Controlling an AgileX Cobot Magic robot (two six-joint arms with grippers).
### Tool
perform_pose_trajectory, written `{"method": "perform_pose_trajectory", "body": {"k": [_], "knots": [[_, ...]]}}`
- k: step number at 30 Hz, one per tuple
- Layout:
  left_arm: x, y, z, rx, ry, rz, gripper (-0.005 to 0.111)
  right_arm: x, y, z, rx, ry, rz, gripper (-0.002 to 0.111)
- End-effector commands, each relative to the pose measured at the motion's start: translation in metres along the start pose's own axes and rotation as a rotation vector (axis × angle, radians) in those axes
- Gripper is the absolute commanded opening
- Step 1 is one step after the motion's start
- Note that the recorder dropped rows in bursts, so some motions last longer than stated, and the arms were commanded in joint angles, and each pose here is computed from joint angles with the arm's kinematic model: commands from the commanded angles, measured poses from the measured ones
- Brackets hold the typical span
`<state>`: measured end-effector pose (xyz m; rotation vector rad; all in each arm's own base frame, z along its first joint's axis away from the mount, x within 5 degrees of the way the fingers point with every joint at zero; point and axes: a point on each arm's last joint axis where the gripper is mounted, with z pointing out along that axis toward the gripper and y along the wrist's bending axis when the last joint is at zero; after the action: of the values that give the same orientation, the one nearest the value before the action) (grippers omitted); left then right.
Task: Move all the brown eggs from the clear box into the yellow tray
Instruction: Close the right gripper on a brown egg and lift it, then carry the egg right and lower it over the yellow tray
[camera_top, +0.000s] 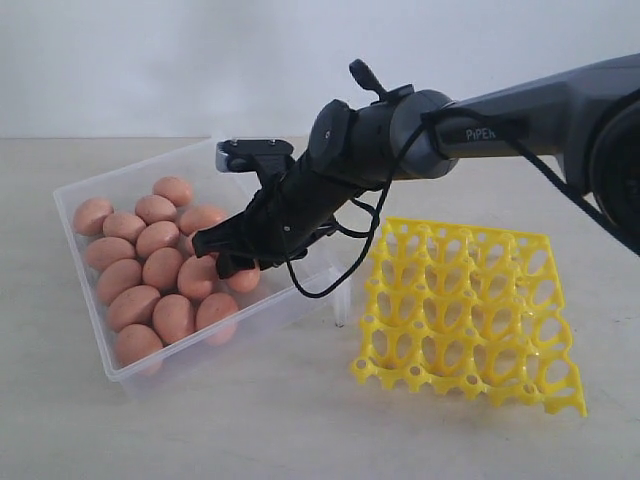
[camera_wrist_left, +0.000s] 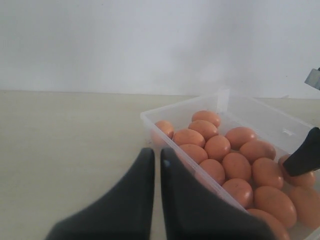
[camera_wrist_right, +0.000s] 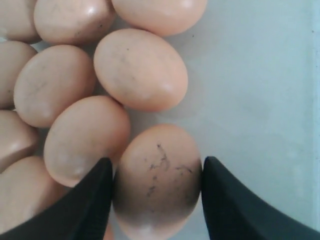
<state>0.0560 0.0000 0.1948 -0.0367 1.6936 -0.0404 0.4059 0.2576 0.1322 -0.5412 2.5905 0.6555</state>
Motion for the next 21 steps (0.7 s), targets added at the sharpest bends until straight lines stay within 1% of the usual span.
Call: {"method": "perform_pose_trajectory", "body": {"k": [1, 11, 13, 18, 19, 21], "knots": [[0.0, 0.0, 0.0, -0.002, -0.004, -0.001, 0.004, 0.008, 0.004, -0.001, -0.033, 0.065, -0.021, 0.0], [0.0, 0.0, 0.0, -0.002, -0.004, -0.001, 0.004, -0.015, 0.023, -0.05, -0.032, -0.032, -0.106, 0.0], [0.0, 0.0, 0.0, -0.002, -0.004, -0.001, 0.004, -0.016, 0.023, -0.054, -0.013, -0.04, -0.136, 0.0], [0.0, 0.0, 0.0, -0.002, -0.004, -0.001, 0.004, -0.016, 0.024, -0.071, 0.031, -0.061, -0.125, 0.0], [0.0, 0.0, 0.0, -0.002, -0.004, -0.001, 0.004, -0.014, 0.024, -0.077, 0.045, -0.084, -0.132, 0.0], [0.0, 0.0, 0.0, -0.002, -0.004, -0.001, 0.004, -0.01, 0.022, -0.091, 0.086, -0.185, -0.129, 0.0]]}}
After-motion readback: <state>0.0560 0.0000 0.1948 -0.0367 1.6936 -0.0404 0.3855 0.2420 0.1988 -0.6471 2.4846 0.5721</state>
